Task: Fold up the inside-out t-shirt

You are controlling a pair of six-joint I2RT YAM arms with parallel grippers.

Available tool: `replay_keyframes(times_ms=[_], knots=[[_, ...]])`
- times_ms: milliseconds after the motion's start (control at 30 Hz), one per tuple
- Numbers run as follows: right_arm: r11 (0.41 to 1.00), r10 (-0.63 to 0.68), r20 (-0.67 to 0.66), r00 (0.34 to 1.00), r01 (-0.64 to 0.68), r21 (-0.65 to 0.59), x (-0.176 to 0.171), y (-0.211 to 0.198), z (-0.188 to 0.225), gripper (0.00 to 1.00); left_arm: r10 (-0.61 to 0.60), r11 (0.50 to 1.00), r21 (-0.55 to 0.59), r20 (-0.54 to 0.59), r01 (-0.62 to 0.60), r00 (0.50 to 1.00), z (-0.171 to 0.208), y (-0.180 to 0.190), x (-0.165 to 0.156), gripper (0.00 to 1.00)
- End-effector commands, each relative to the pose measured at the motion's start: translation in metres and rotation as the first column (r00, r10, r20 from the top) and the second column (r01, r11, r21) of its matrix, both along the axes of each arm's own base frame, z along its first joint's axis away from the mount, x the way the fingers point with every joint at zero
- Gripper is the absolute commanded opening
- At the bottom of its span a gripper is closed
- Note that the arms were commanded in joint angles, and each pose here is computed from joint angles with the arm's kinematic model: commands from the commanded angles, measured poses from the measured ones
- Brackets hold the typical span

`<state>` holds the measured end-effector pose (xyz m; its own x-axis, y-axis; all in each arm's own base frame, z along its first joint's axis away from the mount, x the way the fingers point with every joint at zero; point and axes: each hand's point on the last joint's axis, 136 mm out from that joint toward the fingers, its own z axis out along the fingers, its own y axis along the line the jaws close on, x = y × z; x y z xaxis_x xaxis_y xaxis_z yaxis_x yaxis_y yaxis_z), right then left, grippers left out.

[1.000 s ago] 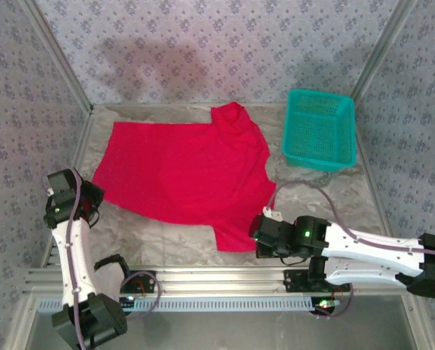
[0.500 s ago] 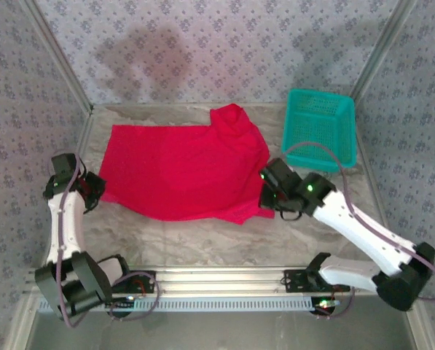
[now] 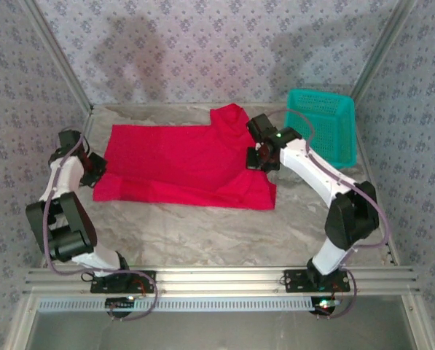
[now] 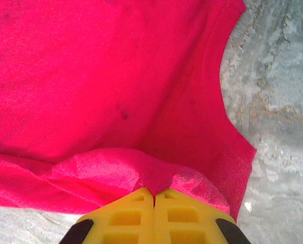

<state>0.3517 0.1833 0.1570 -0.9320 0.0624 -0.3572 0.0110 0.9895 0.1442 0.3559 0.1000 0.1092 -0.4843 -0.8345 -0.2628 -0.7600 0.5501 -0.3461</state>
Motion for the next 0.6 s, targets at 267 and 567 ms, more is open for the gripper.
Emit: replay_keyframes(times_ms=[267,567], knots=[[0.999,0.029,-0.008,1.0,-0.029,-0.018,0.042,0.002,-0.002,0.0,-0.018,0.999,0.03,-0.032,0.019,0.999,-0.019,0.011,0.028,0.0],[1.0,-0.004,-0.04,0.999,0.004,-0.013,0.075,-0.004,-0.028,0.0,-0.019,0.999,0.042,-0.108,0.024,0.994,-0.047,0.017,0.031,0.0]])
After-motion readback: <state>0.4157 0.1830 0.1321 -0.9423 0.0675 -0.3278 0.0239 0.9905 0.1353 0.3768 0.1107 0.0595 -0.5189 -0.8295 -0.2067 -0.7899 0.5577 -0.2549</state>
